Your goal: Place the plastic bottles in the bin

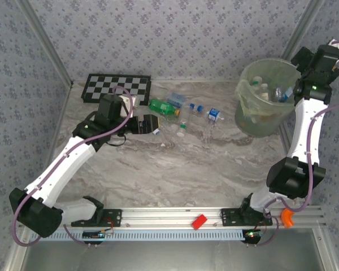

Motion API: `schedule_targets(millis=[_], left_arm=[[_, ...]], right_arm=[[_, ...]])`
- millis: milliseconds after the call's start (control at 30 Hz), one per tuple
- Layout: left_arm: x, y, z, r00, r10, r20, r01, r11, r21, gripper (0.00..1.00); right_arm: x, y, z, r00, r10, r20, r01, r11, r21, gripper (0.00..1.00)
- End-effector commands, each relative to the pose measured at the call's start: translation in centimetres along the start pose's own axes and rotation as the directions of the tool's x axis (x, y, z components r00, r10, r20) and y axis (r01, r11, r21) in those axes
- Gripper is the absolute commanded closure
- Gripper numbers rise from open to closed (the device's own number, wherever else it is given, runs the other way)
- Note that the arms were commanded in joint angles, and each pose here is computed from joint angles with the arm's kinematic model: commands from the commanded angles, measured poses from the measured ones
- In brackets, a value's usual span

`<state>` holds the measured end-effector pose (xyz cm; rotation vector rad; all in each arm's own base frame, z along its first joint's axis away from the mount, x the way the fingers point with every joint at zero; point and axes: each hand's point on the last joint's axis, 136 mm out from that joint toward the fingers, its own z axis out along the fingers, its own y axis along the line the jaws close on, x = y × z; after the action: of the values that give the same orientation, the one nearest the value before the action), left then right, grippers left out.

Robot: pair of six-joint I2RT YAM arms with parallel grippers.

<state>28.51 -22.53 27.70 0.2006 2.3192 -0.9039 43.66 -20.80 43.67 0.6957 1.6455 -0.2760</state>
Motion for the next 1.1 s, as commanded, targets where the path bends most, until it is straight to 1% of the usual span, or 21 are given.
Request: schedule_targets(millis=[0,167,300,433,567,633,767,900,1067], left_arm=[[0.0,0.4,-0.4,1.0,0.008,0.017,-0.007,1.0,-0.028,0.0],[-0.3,1.0,-0.2,1.0,0.004,0.027,-0.002,0.999,-0.053,0.0],[-0.6,2.6,-0.2,0.998,-0.028,0.052,0.033,0.993,-0.111,0.0],[-1.0,5.5,-0.5,0.991,-0.1,0.085,0.115,0.976,-0.183,0.0],[-1.4,8.9,-1.1,0.98,-0.163,0.117,0.188,0.949,-0.252,0.0],[-1.5,10.9,-1.5,0.976,-0.175,0.128,0.207,0.928,-0.31,0.0],[-1.5,14.7,-2.1,0.965,-0.212,0.152,0.256,0.879,-0.402,0.0],[-1.8,18.7,-2.1,0.936,-0.295,0.193,0.351,0.823,-0.446,0.0],[-2.4,22.3,-0.9,0.919,-0.332,0.214,0.395,0.782,-0.482,0.0]], right_arm=[[-1.6,0.3,-1.6,0.999,0.028,0.044,-0.027,0.999,-0.03,0.01],[-2.0,0.9,-3.3,0.998,0.033,0.05,-0.03,0.998,-0.059,0.0],[-1.7,2.1,-5.1,0.999,0.036,0.039,-0.032,0.994,-0.1,0.0],[-0.8,3.9,-7.3,0.999,0.043,0.005,-0.042,0.985,-0.167,0.0],[0.9,6.3,-9.7,0.999,0.004,-0.04,-0.014,0.968,-0.252,0.0],[2.1,8.1,-11.0,0.997,-0.042,-0.06,0.02,0.948,-0.318,0.0],[4.8,10.7,-13.2,0.987,-0.124,-0.105,0.072,0.914,-0.398,0.0],[7.3,13.3,-15.4,0.975,-0.175,-0.14,0.085,0.868,-0.49,0.0],[10.4,16.7,-18.1,0.946,-0.277,-0.168,0.123,0.787,-0.604,0.0]])
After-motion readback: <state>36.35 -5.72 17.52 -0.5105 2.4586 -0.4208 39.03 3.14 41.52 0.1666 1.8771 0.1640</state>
